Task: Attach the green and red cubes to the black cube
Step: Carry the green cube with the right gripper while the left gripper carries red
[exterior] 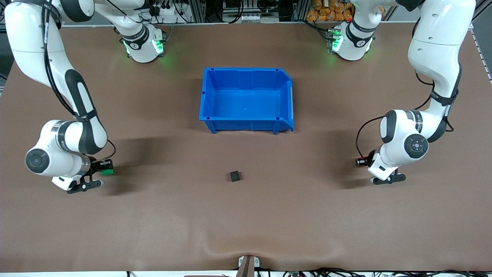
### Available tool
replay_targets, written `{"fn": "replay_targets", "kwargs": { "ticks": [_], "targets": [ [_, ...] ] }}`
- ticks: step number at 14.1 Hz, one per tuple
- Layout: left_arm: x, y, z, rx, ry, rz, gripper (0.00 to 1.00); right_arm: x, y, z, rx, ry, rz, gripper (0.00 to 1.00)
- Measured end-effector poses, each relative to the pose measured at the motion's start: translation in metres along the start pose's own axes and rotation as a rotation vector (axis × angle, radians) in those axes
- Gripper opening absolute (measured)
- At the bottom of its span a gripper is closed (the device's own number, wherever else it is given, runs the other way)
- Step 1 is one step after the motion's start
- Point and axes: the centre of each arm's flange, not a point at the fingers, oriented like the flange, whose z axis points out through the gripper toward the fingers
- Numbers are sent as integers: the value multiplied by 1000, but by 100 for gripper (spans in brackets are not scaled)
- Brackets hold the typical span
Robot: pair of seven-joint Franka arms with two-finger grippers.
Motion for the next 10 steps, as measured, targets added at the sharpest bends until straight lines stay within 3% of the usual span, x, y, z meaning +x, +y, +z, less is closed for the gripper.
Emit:
{"fn": "replay_targets", "kwargs": {
  "ticks": [5,7,10],
  "targets": [
    [6,17,-13,-26,25,-274,40,47,-50,-64,-64,81,-446,40],
    [7,49,-24,-54,42,-437,40,66,-81,-70,-83,92,-638,40],
    [3,117,-26,-84,57,-619,40,94,-143,-53,-93,85,-792,40]
  ]
}}
